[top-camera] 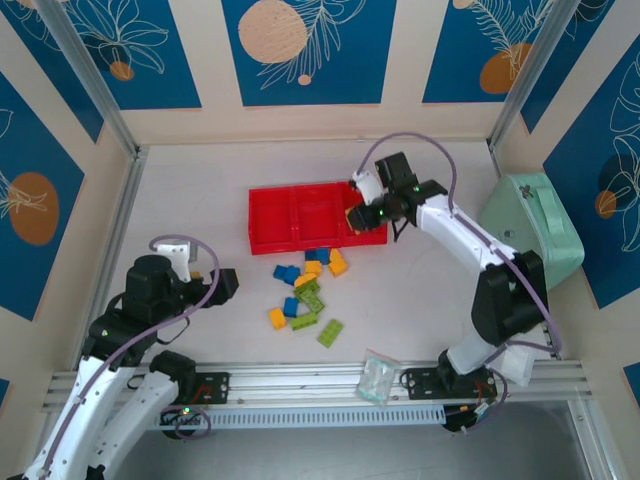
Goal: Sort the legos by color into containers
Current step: Place the lego in the container.
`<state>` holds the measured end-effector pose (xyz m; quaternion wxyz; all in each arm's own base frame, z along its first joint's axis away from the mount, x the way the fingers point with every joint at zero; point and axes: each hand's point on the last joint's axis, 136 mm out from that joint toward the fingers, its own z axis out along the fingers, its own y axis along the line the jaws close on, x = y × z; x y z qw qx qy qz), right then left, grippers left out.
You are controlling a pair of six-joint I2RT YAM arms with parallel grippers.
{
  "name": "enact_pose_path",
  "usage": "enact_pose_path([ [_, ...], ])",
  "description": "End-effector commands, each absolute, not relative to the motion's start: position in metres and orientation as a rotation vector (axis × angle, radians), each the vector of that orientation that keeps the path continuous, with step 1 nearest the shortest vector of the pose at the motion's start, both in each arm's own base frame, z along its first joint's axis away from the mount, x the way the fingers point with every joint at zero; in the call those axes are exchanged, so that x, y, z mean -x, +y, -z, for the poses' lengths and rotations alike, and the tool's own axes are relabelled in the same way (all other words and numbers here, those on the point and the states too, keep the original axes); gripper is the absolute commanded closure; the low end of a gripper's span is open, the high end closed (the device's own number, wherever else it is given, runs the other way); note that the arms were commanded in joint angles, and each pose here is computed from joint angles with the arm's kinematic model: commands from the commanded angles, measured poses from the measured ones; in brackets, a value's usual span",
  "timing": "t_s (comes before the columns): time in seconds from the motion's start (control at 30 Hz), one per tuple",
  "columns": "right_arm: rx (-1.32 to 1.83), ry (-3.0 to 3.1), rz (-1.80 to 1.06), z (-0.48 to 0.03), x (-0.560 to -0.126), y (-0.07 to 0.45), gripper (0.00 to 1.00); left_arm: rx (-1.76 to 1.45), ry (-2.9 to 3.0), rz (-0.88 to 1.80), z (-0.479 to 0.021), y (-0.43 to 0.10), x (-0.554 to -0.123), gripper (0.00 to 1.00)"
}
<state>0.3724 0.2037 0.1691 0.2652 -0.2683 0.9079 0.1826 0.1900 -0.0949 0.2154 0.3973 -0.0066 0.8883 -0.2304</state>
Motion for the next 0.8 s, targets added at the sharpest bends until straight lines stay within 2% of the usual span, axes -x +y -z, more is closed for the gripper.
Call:
enact_pose_path([
  [0.0,0.58,2.543,-0.574,-0.155,-0.403,0.201,0.88,0.021,2.235,0.567,-0.219,-0.092,-0.189,0.01],
  [0.3,0.453,2.643,-0.588,-0.113,-0.469,0.202,0.87,0.088,2.215,0.556,-0.226,-0.084,-0.187,0.01],
  [0.43,0.44,2.68,-0.552,-0.093,-0.473,0.203,0.81,0.252,2.187,0.534,-0.236,-0.065,-0.177,0.01],
  [0.5,0.42,2.693,-0.55,-0.088,-0.471,0.204,0.72,0.212,2.131,0.569,-0.244,-0.066,-0.169,0.01],
  [0.57,0.392,2.699,-0.542,-0.088,-0.469,0.203,0.53,0.06,2.034,0.681,-0.263,-0.082,-0.156,0.01],
  [0.6,0.37,2.706,-0.539,-0.089,-0.468,0.202,0.46,-0.019,1.992,0.725,-0.271,-0.09,-0.15,0.01],
  [0.77,0.367,2.716,-0.477,-0.114,-0.453,0.21,0.22,-0.151,1.93,0.854,-0.28,-0.11,-0.136,0.01],
])
